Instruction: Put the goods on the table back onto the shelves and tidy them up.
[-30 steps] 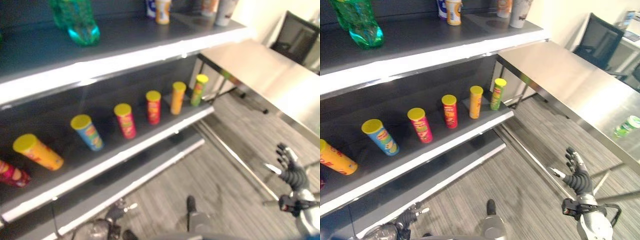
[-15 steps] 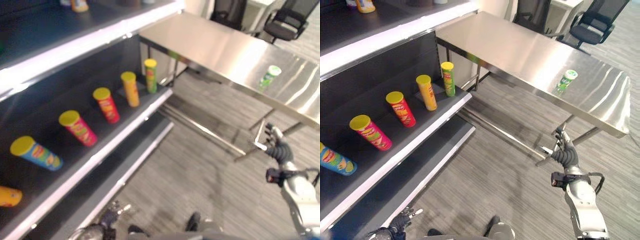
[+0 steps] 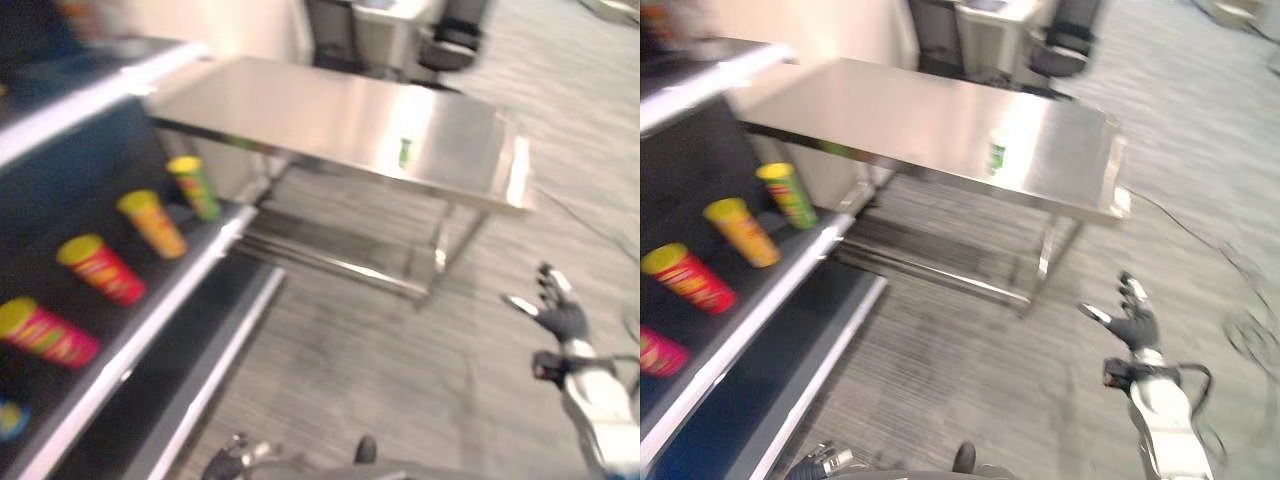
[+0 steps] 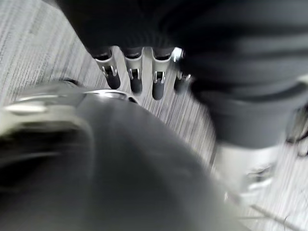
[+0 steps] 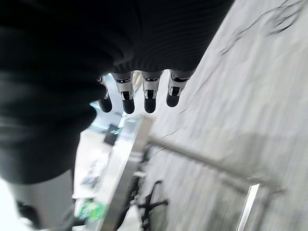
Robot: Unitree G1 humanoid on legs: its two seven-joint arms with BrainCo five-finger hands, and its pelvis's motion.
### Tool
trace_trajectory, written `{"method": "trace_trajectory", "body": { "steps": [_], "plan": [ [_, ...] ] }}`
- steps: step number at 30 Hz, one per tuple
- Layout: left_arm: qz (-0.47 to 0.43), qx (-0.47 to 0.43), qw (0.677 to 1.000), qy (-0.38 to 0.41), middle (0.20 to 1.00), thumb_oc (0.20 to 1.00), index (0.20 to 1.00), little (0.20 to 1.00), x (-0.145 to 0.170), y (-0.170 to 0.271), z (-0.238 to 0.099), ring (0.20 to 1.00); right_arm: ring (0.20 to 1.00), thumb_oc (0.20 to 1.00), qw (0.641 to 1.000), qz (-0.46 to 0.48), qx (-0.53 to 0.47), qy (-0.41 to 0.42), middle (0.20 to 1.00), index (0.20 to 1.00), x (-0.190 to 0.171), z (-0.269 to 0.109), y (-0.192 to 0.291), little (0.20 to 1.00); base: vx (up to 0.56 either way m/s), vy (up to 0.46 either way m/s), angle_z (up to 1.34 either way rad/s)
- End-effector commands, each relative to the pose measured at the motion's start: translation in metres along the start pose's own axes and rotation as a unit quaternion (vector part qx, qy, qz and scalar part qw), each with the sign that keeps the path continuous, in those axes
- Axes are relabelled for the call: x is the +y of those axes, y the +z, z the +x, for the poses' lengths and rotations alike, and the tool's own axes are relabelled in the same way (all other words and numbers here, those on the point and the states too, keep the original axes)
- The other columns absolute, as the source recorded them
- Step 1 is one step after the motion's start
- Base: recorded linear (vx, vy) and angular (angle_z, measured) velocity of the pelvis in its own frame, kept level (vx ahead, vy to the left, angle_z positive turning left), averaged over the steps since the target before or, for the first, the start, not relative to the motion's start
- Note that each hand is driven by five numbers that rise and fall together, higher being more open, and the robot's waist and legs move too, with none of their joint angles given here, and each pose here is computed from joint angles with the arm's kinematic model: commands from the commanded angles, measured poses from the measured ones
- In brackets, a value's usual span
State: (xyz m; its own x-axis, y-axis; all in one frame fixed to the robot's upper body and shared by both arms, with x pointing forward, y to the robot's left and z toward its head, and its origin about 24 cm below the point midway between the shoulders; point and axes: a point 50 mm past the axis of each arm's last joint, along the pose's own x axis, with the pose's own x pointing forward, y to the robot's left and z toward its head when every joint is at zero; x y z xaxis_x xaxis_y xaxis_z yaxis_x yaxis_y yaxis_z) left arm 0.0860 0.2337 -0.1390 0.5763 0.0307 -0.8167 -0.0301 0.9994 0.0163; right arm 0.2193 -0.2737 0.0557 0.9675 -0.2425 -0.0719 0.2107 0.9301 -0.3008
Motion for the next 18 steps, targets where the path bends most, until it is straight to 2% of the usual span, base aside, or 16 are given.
{"method": "trace_trajectory", "body": {
  "steps": [1, 5, 8, 12, 18],
  "plan": [
    [0.031, -0.049, 0.998, 0.004, 1.000, 1.000, 1.000, 1.000, 0.009, 0.028, 0.005, 1.000, 1.000, 1.000, 0.997, -0.002, -0.069, -0.020, 1.000, 1.000, -0.004, 0.011, 0.028, 1.000, 0.06, 0.202, -0.81],
    [0.035, -0.078, 0.996, 0.008, 1.000, 1.000, 1.000, 1.000, 0.011, 0.048, 0.008, 1.000, 1.000, 1.000, 0.998, -0.005, -0.062, -0.026, 1.000, 1.000, -0.004, 0.006, 0.025, 1.000, 0.02, 0.183, -0.37],
    [0.031, -0.084, 0.996, 0.015, 1.000, 1.000, 1.000, 1.000, 0.014, 0.055, 0.009, 1.000, 1.000, 1.000, 0.997, -0.007, -0.066, -0.026, 1.000, 1.000, -0.005, 0.004, 0.027, 1.000, -0.02, 0.142, 0.24],
    [0.035, -0.066, 0.997, 0.018, 1.000, 1.000, 1.000, 1.000, 0.016, 0.044, 0.006, 1.000, 1.000, 1.000, 0.997, -0.013, -0.074, -0.027, 1.000, 1.000, -0.009, 0.002, 0.031, 1.000, -0.03, 0.183, -0.14],
    [0.070, -0.018, 0.997, 0.020, 1.000, 1.000, 1.000, 1.000, 0.026, 0.022, 0.000, 1.000, 1.000, 1.000, 0.996, -0.016, -0.083, -0.035, 1.000, 1.000, -0.014, 0.015, 0.038, 1.000, -0.05, 0.042, -0.26]
  ]
}}
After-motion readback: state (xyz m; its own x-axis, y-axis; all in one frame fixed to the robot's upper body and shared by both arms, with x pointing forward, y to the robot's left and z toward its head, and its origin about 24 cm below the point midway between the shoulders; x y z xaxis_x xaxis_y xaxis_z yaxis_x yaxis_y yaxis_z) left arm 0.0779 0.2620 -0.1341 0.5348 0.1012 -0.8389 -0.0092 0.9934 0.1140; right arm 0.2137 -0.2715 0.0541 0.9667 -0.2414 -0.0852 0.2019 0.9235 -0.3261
